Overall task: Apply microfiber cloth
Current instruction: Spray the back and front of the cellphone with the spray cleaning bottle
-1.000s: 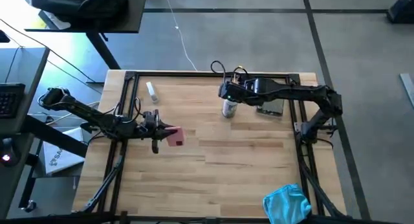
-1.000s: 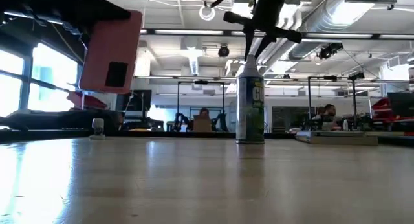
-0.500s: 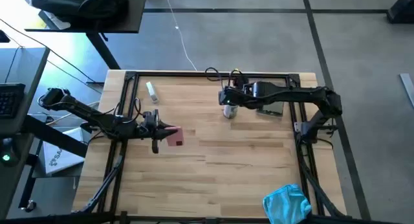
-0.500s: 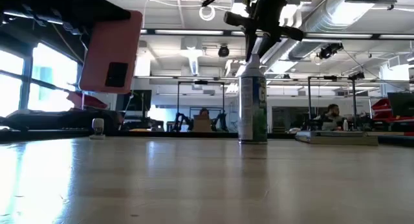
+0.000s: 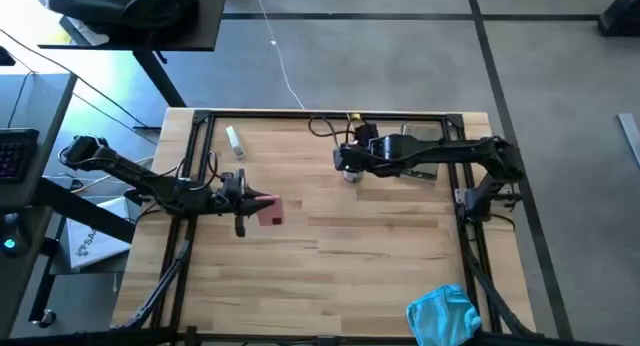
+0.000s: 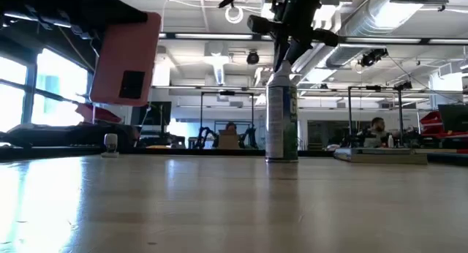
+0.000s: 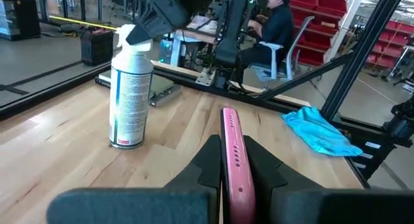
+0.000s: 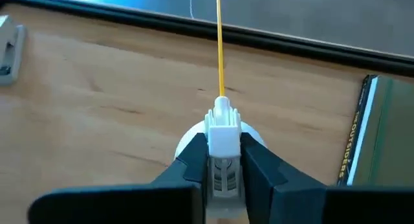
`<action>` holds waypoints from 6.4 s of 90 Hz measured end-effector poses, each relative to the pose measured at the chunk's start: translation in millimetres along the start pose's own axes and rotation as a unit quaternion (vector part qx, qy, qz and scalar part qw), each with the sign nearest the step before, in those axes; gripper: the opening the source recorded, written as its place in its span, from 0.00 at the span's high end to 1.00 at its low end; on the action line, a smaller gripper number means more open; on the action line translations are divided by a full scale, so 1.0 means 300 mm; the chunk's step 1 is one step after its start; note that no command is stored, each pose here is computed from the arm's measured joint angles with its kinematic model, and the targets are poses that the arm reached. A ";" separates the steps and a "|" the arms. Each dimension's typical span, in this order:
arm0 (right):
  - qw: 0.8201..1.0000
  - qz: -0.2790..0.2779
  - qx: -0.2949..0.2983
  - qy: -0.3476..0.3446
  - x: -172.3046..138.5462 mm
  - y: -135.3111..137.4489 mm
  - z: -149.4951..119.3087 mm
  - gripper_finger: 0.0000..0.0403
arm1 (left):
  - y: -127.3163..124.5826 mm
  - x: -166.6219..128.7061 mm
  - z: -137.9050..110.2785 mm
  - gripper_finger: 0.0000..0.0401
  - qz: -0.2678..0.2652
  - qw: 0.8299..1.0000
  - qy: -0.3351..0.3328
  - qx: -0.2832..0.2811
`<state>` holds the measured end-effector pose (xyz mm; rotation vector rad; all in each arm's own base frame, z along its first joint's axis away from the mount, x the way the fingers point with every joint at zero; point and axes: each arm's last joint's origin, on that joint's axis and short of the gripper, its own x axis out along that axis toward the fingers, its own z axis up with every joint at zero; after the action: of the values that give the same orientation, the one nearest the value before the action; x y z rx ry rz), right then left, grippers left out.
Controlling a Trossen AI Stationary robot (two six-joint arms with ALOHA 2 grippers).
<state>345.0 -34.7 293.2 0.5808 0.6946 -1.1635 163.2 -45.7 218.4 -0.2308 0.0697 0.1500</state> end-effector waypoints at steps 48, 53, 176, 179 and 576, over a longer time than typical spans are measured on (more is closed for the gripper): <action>0.991 0.121 -0.058 -0.029 -0.310 0.086 -0.215 0.93 | 0.033 -0.030 0.013 0.97 0.104 0.994 -0.022 -0.014; 0.988 0.138 -0.055 -0.038 -0.340 0.098 -0.237 0.93 | 0.034 -0.031 0.014 0.97 0.113 0.993 -0.026 -0.016; 0.997 0.067 -0.036 0.033 -0.407 0.333 -0.370 0.66 | 0.040 -0.033 0.019 0.97 0.151 0.988 -0.042 -0.006; 0.996 0.069 -0.039 0.031 -0.412 0.332 -0.364 0.63 | 0.040 -0.033 0.019 0.97 0.151 0.988 -0.042 -0.006; 0.568 0.603 -0.548 -0.117 0.039 0.026 -0.078 1.00 | 0.111 0.327 0.020 0.97 0.189 0.970 -0.150 -0.001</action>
<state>350.7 -22.7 269.4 -0.2600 0.4608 0.5910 255.1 1.5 208.4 -0.1923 -0.1892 0.5625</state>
